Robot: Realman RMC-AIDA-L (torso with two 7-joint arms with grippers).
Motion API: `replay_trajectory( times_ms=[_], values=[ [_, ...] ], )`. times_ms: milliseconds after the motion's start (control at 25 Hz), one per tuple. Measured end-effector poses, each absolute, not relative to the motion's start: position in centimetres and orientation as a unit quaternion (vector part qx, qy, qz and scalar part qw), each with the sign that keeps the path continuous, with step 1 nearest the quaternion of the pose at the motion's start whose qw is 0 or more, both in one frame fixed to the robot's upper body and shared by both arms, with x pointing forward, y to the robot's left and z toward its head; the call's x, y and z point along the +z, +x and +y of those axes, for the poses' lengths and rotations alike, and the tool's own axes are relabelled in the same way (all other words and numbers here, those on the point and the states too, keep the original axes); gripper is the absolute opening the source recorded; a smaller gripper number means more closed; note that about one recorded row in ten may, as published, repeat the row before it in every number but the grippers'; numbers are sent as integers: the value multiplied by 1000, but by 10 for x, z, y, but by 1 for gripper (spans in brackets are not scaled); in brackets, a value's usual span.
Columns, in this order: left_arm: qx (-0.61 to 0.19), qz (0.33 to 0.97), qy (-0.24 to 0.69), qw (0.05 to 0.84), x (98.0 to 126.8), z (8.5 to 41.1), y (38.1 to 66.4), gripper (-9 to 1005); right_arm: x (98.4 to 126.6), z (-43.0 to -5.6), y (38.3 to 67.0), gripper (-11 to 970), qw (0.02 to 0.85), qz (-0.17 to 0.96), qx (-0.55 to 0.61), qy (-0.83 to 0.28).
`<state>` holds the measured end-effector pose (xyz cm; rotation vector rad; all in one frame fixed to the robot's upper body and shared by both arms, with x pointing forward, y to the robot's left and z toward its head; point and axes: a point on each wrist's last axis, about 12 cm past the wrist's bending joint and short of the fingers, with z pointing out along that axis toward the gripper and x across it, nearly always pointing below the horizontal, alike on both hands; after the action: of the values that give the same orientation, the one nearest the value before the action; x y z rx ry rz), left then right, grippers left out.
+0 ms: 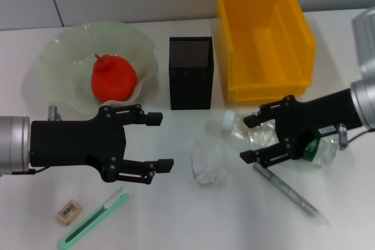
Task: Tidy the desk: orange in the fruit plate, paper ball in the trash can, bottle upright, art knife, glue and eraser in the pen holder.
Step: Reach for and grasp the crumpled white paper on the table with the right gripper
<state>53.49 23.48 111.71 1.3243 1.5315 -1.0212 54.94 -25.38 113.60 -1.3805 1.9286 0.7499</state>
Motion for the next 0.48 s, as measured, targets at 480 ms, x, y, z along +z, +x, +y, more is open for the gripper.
replay_trajectory(
  times_ms=[480],
  values=[
    [-405,611,530,426,1113,235,534,865,1139,-232,574,762,268,762,249,-534]
  ],
)
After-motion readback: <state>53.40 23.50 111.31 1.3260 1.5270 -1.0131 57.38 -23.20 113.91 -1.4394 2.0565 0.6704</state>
